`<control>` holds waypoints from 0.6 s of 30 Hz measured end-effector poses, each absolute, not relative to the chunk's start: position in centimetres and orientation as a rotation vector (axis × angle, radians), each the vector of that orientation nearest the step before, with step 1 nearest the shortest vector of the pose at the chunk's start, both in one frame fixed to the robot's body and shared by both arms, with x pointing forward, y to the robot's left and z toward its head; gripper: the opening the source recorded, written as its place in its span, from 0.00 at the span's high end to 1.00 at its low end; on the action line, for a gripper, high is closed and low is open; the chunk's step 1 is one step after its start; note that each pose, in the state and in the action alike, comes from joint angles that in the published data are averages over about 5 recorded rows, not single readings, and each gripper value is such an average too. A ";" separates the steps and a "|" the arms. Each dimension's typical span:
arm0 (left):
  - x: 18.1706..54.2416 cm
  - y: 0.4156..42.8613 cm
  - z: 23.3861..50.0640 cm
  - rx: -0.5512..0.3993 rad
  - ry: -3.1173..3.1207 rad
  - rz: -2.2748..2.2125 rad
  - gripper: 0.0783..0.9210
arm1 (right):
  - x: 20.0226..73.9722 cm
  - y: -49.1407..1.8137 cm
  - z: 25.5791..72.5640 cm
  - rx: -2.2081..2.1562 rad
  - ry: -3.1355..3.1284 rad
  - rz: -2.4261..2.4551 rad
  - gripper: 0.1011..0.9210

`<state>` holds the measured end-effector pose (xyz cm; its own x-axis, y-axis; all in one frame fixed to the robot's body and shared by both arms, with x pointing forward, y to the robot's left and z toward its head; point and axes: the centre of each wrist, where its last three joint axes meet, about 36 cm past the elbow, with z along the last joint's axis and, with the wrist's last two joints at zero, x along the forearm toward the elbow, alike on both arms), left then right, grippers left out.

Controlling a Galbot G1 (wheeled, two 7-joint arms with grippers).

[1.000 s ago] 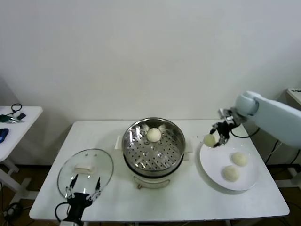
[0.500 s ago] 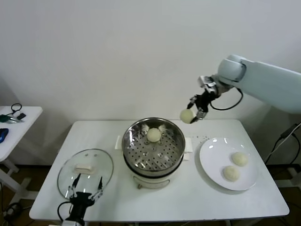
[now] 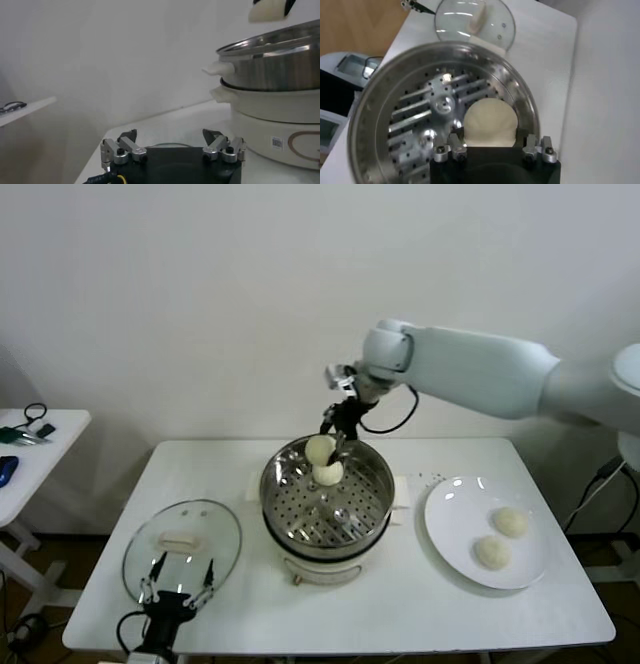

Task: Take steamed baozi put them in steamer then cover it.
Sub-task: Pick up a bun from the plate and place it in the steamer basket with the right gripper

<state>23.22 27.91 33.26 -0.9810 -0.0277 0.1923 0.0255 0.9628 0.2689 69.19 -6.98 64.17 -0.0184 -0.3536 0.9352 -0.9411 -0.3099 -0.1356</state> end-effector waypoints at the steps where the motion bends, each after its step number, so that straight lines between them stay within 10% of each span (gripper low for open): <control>1: 23.2 27.9 33.3 0.002 -2.918 -0.404 0.12 | 69.0 -6.4 63.7 1.699 -1.347 1.331 0.31; 18: 23.2 28.1 33.1 0.008 -2.915 -0.409 0.12 | 67.4 -3.4 57.6 1.733 -1.262 1.314 0.30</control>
<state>23.20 28.12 33.14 -0.9804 -0.0327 0.1942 0.0220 0.9618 0.2730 67.44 -3.38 57.59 0.0499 -0.3193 0.9463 -0.9326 -0.3541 -0.0703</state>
